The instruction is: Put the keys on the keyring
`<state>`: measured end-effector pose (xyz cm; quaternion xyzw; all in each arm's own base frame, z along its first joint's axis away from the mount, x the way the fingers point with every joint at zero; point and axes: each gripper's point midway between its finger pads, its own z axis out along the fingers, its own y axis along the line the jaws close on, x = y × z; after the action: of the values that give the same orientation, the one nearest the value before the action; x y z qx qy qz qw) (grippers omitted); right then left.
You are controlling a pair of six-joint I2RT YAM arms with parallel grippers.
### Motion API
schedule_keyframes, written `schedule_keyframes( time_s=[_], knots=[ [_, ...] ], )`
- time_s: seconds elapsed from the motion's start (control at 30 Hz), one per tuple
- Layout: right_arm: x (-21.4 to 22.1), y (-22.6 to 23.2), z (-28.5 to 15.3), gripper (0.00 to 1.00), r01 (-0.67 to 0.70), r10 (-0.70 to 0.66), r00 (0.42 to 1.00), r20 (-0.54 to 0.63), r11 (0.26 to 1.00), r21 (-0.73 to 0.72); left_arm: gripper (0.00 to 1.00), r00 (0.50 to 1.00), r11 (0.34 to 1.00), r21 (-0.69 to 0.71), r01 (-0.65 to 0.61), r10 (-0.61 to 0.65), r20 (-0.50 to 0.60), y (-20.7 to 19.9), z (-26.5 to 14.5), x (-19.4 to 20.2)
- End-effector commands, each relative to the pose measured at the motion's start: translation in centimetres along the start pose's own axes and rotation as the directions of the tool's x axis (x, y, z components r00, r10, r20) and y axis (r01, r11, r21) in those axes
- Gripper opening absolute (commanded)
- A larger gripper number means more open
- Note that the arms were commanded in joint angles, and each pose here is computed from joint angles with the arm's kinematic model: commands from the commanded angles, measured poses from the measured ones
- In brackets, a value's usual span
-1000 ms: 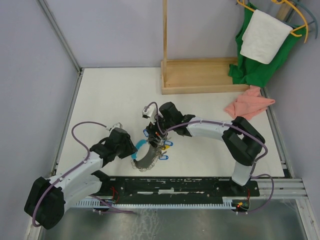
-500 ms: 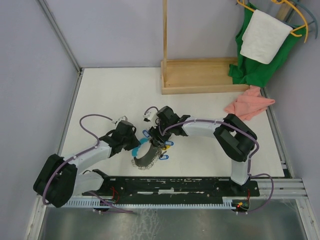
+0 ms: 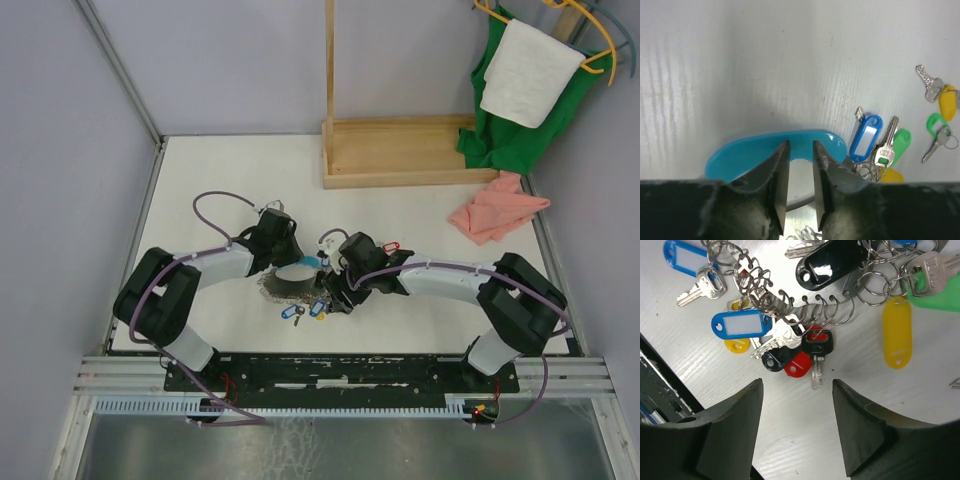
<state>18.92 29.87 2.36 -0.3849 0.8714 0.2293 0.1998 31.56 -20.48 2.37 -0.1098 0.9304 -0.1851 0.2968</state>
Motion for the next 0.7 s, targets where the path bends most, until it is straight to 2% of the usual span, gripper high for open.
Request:
schedule_keyframes(
  time_s=[0.0, 0.13, 0.3, 0.5, 0.67],
  knots=[
    [-2.5, 0.0, -2.8, 0.67, 0.034, -0.038, 0.995, 0.089, 0.998, 0.049, 0.36, 0.997, 0.995, -0.057, -0.079, 0.080, 0.024, 1.5, -2.3, -0.7],
    [-5.1, -0.3, -3.8, 0.69, 0.109, -0.119, 0.984, 0.135, 0.991, 0.078, 0.45, 0.994, 0.997, -0.069, -0.020, 0.027, 0.107, 2.8, -5.9, -1.4],
    [-8.2, 0.1, -2.9, 0.69, 0.169, -0.176, 0.969, 0.175, 0.984, 0.055, 0.49, 0.985, 0.987, -0.101, 0.127, -0.113, 0.126, 6.6, -8.3, 0.2],
    [-12.0, 0.3, -0.2, 0.67, 0.202, -0.204, 0.962, 0.182, 0.979, 0.029, 0.50, 0.971, 0.964, -0.148, 0.219, -0.200, 0.131, 9.6, -9.1, 2.7],
    [-12.9, -0.1, 3.0, 0.63, 0.183, -0.184, 0.974, 0.131, 0.983, 0.017, 0.50, 0.972, 0.962, -0.160, 0.221, -0.205, 0.114, 10.2, -8.7, 3.7]
  ],
)
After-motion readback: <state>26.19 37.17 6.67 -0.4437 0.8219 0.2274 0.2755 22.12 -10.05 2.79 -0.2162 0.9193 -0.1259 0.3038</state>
